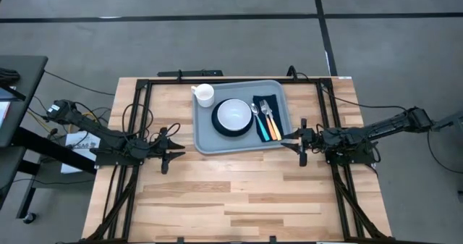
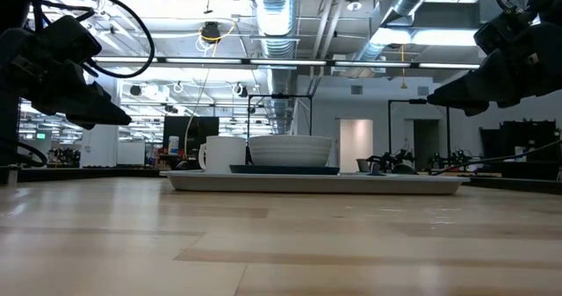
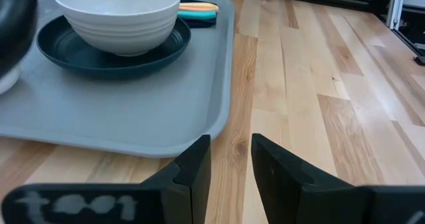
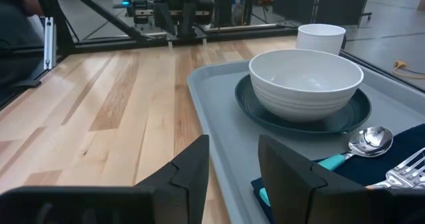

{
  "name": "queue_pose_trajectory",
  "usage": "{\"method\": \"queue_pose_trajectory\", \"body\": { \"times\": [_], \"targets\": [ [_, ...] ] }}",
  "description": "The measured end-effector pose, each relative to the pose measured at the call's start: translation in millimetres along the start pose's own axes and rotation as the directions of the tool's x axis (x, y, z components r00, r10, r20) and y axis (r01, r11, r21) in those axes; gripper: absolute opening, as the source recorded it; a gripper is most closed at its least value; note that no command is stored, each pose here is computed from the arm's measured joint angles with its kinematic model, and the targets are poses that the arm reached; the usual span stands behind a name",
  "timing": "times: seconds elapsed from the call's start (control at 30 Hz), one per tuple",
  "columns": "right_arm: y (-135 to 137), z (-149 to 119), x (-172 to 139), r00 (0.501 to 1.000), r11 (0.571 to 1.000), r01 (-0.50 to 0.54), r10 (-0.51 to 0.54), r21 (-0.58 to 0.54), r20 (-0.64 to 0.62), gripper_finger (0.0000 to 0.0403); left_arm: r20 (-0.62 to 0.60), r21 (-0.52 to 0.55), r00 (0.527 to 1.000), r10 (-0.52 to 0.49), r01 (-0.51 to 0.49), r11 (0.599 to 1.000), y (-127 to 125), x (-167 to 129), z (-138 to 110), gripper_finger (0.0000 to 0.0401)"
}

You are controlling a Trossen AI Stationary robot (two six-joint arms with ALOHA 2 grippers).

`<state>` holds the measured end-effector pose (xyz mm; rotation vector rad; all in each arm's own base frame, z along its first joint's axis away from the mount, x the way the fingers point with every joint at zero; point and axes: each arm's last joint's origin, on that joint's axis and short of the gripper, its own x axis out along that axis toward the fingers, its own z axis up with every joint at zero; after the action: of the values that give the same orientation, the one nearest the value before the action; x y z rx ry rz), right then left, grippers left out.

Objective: Set up tray
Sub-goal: Return to Home Position

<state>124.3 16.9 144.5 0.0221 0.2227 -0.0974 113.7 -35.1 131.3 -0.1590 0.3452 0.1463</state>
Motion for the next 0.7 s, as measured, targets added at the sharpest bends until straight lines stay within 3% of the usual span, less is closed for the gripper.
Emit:
{"method": "queue_pose_trajectory", "body": {
  "times": [0.7],
  "targets": [
    [0.0, -0.1, 0.0, 1.0, 1.0, 0.0, 0.0, 0.0, 0.0, 0.0122, 0.0, 0.01, 1.0, 0.0, 0.0, 1.0, 0.0, 0.0, 0.0, 0.0096]
  ]
}}
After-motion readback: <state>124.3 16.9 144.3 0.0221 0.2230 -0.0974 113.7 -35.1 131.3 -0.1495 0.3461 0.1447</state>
